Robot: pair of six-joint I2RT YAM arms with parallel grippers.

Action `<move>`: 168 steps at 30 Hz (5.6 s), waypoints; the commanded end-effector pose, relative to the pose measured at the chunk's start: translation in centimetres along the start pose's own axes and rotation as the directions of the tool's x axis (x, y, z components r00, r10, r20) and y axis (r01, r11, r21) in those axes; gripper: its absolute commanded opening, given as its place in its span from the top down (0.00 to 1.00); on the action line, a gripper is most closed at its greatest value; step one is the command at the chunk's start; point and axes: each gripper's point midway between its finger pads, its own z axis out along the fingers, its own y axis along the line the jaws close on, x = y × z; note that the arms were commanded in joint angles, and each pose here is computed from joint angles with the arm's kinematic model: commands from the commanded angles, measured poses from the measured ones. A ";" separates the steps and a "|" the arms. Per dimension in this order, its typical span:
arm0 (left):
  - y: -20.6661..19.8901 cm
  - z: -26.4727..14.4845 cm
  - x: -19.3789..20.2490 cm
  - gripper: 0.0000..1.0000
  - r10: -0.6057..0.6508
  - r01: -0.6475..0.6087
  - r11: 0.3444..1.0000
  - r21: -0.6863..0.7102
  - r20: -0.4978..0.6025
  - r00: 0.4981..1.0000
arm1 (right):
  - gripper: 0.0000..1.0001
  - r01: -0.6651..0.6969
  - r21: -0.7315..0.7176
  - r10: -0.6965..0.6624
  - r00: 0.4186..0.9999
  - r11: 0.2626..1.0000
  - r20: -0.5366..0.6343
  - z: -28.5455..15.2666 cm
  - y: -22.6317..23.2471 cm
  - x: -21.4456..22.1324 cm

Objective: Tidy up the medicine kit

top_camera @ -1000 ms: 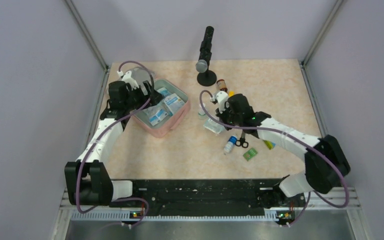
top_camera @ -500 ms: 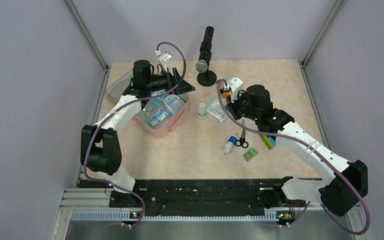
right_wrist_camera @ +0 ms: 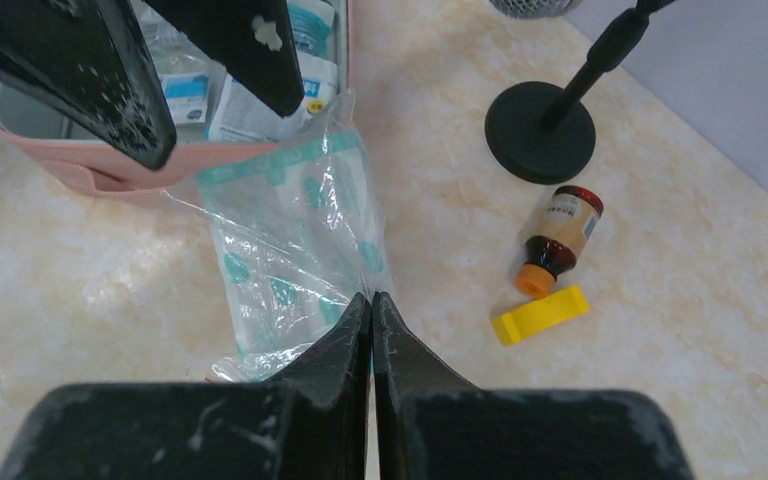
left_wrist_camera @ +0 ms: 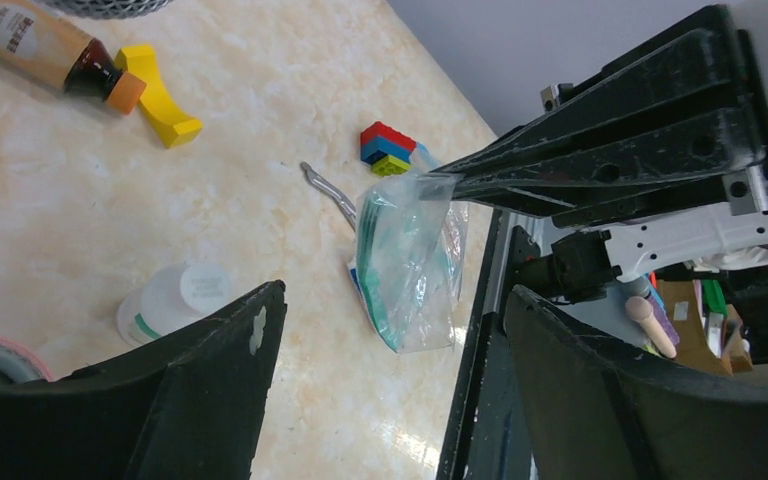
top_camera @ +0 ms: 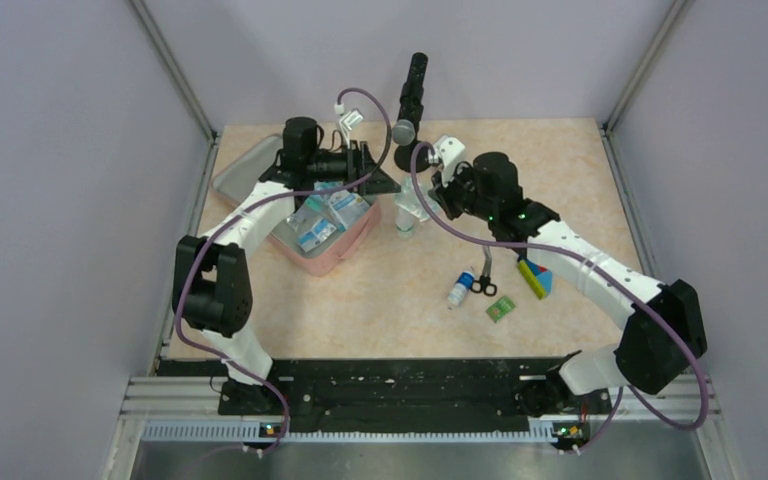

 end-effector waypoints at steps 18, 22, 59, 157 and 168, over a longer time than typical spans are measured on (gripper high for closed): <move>0.3 -0.9 0.5 0.80 0.055 -0.055 0.998 0.027 0.001 0.998 | 0.45 0.115 -0.029 -0.113 0.991 0.993 0.074 1.5 1.9 -2.4; 0.9 -2.9 0.8 0.91 0.009 -0.009 1.000 0.012 -0.024 1.000 | 0.32 0.130 -0.010 -0.130 0.991 0.991 -0.031 -1.1 1.1 1.2; 19.5 -15.0 9.2 1.00 -0.340 0.200 0.836 -0.511 -0.196 0.920 | 0.28 0.029 0.034 -0.021 0.977 0.999 -0.212 -6.1 0.2 9.2; -6.4 -1.8 2.2 0.36 0.663 -0.656 0.745 0.122 -0.034 0.748 | 0.83 0.045 -0.536 -0.064 0.998 0.843 -0.017 -2.0 4.7 -1.0; -4.7 -1.1 0.7 0.33 0.293 -0.292 0.955 -0.059 0.016 0.956 | 0.87 0.154 -0.322 -0.160 0.987 0.934 0.007 0.7 2.7 -2.9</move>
